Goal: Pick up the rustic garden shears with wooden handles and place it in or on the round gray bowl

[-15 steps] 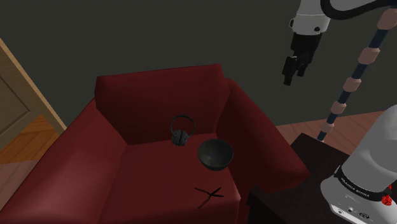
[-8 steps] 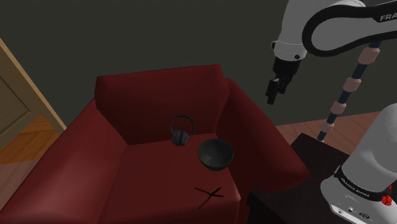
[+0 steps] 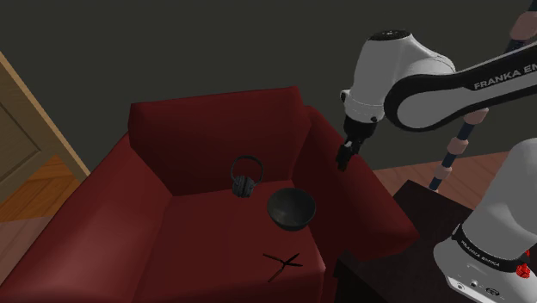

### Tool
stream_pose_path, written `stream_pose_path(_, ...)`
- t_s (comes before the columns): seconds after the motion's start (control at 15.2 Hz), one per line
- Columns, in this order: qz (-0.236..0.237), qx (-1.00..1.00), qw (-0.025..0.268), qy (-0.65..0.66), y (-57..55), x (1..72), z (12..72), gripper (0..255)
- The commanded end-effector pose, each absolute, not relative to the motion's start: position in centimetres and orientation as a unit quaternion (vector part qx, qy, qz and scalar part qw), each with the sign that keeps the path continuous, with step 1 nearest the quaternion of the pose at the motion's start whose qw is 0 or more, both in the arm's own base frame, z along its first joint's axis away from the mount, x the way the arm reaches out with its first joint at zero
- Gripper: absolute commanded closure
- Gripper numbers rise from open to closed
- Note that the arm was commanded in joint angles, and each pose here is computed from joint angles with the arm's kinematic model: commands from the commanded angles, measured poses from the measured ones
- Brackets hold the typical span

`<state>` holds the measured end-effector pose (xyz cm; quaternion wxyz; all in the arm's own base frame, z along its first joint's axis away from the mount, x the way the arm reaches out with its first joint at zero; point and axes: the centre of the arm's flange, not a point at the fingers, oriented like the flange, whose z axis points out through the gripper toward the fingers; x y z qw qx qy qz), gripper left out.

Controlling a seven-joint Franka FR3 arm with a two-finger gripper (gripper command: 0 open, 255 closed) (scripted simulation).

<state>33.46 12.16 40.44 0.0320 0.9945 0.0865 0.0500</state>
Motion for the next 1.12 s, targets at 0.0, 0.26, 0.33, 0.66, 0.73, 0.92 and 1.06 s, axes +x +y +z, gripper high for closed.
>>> stream_pose_path(0.0,0.059,0.993,0.032,0.102,13.7,33.9,38.4,0)
stream_pose_path(0.26,0.073,0.988,0.035,0.131,17.2,34.4,34.5,0)
stream_pose_path(0.33,0.077,0.987,0.035,0.138,18.0,34.5,33.5,0)
stream_pose_path(0.66,0.095,0.979,0.038,0.174,22.3,34.9,28.6,0)
stream_pose_path(0.73,0.098,0.978,0.038,0.181,23.2,35.0,27.6,0)
stream_pose_path(0.92,0.109,0.972,0.040,0.203,25.8,35.2,24.7,0)
stream_pose_path(1.06,0.116,0.968,0.041,0.217,27.5,35.2,22.7,0)
